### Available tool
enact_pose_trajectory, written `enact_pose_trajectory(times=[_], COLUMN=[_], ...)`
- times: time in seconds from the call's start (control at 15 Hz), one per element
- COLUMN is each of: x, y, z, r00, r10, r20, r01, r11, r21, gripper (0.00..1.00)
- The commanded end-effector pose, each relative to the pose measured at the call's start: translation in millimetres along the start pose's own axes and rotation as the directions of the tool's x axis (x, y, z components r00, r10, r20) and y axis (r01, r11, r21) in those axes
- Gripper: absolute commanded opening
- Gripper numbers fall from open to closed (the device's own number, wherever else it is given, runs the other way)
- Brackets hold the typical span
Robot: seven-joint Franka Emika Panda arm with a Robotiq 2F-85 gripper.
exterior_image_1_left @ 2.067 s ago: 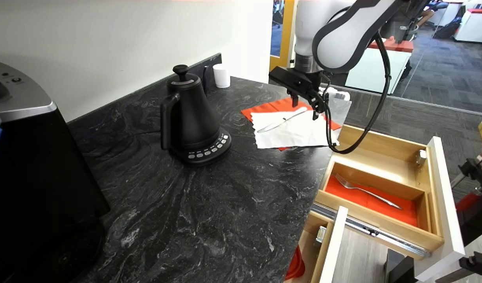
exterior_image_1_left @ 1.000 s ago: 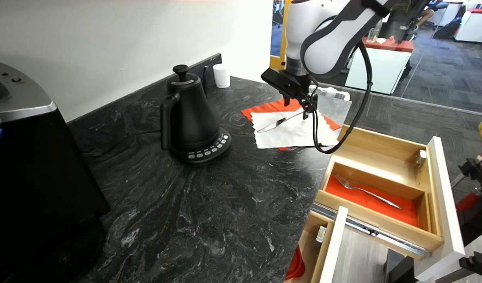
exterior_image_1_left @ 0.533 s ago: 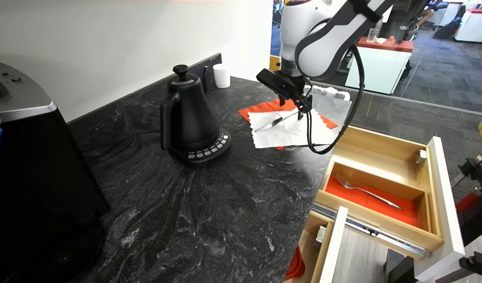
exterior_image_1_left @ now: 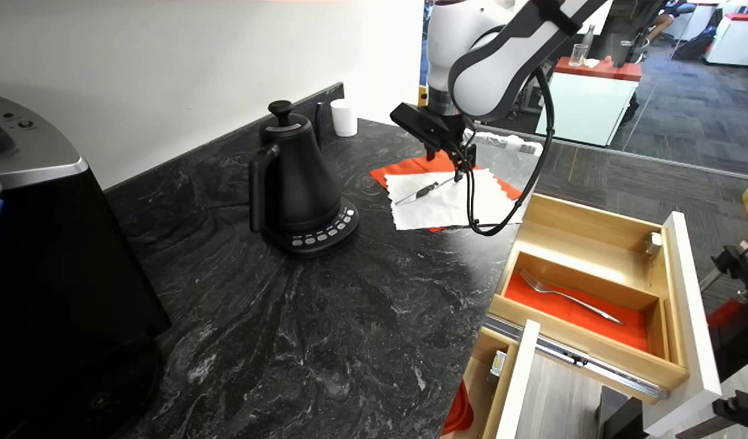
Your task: Put the fork and knife inside the box in the drawer
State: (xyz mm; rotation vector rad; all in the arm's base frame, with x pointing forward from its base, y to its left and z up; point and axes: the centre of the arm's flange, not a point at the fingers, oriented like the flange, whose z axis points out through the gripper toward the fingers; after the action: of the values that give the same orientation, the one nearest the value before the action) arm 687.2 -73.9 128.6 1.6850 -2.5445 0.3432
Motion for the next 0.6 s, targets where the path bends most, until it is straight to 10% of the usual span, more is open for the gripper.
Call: enact_pose_trajectory(times=[0.0, 0.53], x=[-1.4, 0.0], y=[-9.7, -16.1], z=[-1.0, -3.3], r00=[0.999, 0.997], r10=[0.043, 0.072], r20=[0.011, 0.002], r01=[-0.042, -0.071], r11=[0.996, 0.990], r21=[-0.074, -0.126], gripper=[1.00, 1.00])
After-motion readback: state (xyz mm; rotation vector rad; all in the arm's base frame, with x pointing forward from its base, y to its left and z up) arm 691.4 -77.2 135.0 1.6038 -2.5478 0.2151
